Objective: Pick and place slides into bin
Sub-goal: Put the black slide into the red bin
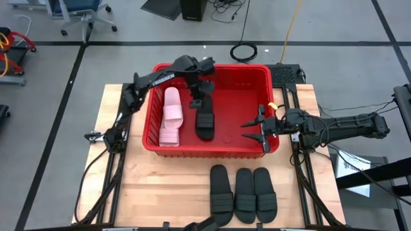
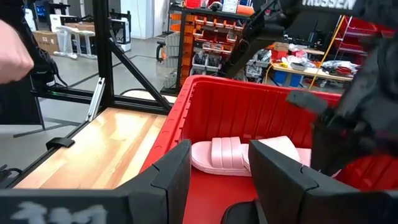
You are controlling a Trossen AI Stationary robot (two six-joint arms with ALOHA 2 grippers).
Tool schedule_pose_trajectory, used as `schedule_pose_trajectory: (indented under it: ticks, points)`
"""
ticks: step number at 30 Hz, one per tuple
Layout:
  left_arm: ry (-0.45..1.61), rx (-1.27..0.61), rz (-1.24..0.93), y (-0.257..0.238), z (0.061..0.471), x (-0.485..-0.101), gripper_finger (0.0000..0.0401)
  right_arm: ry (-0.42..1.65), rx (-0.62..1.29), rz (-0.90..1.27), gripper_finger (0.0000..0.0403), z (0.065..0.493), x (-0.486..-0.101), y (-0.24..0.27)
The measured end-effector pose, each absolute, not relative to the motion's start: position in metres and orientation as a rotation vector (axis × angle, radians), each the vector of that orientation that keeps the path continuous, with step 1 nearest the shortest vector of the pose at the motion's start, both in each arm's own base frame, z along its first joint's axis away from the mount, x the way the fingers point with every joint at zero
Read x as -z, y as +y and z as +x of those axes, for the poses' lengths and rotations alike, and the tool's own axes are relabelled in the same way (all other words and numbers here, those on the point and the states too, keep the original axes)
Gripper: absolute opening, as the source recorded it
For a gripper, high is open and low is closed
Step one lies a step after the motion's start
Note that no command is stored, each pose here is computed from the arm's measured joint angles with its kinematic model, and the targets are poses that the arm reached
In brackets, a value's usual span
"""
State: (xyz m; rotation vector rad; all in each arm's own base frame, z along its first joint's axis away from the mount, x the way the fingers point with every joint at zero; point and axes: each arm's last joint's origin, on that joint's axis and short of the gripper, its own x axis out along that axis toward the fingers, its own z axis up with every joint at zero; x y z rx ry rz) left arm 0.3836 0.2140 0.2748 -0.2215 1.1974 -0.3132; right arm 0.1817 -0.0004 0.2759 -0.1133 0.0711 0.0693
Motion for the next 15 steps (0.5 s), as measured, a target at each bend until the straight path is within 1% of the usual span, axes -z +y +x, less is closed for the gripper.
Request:
schedule_pose_trajectory:
  ticks: [3,6,11,15]
  points:
    - [1.228,0.338,-0.224,0.217,0.388,-0.259,0.0067,0.077,-0.07,-0.114,0.015,0.182,-0.275,0.0]
    - [1.234,0.343,-0.225,0.219,0.392,-0.251,0.0084,0.08,-0.07,-0.121,0.015,0.182,-0.275,0.0]
    - [1.183,0.323,-0.184,0.222,0.399,-0.248,0.013,0.08,-0.071,-0.138,0.015,0.182,-0.275,0.0]
    - [1.174,0.306,-0.192,0.222,0.403,-0.246,0.0167,0.08,-0.071,-0.139,0.015,0.182,-0.275,0.0]
